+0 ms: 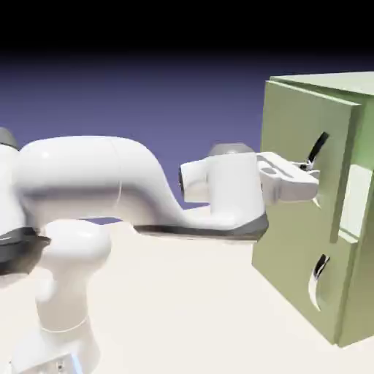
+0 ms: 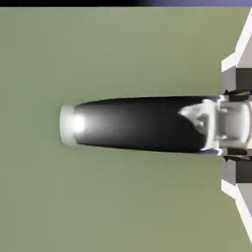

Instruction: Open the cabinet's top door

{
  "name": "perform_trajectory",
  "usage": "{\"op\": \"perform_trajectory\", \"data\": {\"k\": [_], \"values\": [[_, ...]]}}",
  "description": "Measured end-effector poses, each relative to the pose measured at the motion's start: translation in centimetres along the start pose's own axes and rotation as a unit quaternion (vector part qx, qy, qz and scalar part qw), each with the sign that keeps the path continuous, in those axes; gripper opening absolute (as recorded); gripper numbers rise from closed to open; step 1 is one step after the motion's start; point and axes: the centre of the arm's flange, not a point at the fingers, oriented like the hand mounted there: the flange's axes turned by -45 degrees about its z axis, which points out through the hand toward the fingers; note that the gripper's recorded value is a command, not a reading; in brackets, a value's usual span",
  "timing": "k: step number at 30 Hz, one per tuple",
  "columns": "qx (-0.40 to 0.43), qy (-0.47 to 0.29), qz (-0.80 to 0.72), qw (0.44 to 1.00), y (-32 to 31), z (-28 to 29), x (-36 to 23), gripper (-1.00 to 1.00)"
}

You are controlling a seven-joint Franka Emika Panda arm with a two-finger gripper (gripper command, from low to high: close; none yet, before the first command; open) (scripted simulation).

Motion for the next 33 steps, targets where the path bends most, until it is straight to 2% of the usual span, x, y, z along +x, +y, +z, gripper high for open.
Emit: {"op": "perform_trajectory", "data": {"k": [15,33], "values": [[-0.141,0.000,-0.001,0.990,-5.4,-8.5,0.0,-1.00],[-0.246,0.000,-0.002,0.969,-10.9,-13.8,0.0,-1.00]]}}
